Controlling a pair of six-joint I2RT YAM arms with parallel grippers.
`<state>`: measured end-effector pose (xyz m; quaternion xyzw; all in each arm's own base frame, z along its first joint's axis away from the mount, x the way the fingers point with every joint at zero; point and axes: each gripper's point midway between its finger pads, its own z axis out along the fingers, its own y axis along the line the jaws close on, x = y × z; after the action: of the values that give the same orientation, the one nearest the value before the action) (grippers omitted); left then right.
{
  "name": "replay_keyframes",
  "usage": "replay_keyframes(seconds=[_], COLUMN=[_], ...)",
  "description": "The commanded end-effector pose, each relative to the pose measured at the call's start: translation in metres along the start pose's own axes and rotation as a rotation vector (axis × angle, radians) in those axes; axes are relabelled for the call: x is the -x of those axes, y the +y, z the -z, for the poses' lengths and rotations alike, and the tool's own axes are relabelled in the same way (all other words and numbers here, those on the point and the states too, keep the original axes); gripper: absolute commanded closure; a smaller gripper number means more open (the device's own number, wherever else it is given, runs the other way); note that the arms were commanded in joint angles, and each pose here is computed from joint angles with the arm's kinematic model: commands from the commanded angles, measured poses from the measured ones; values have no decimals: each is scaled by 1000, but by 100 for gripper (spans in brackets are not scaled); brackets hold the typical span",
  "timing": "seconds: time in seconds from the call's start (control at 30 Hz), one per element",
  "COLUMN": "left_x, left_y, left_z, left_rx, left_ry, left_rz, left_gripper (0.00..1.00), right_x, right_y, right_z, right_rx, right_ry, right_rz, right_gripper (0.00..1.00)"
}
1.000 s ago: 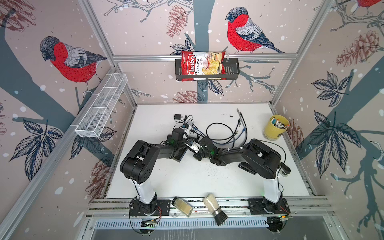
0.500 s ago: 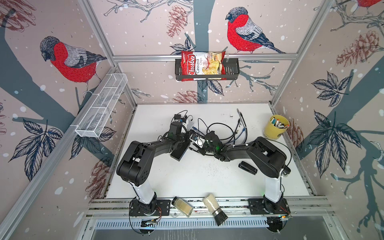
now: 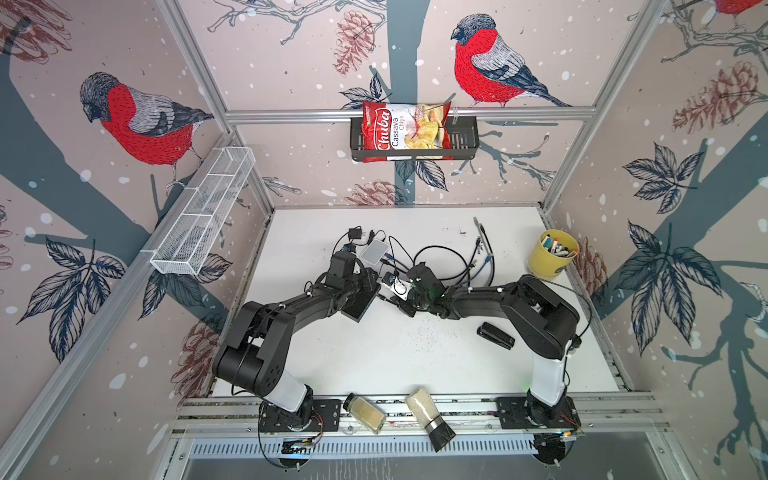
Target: Insert the plug into the switch port
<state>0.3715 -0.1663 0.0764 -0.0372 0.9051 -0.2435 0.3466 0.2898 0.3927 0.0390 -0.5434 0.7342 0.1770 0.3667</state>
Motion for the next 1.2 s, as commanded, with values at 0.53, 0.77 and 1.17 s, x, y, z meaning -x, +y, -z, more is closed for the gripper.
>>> replay_keyframes(seconds=[0.53, 0.77, 1.17], left_x=[-5, -10, -21], left_y=[12, 21, 19], left_z=[-9, -8, -11], left_rx=[-105, -66, -99], left_ry=[-25, -25, 8], left_rz=[50, 31, 31], left_gripper=[44, 45, 51], right_x=[8, 5, 6], right_y=[5, 2, 1], right_z=[-25, -33, -34], right_rx=[43, 33, 25], right_ry=[1, 9, -9], right_rz=[-21, -18, -13], right_gripper=[69, 70, 80])
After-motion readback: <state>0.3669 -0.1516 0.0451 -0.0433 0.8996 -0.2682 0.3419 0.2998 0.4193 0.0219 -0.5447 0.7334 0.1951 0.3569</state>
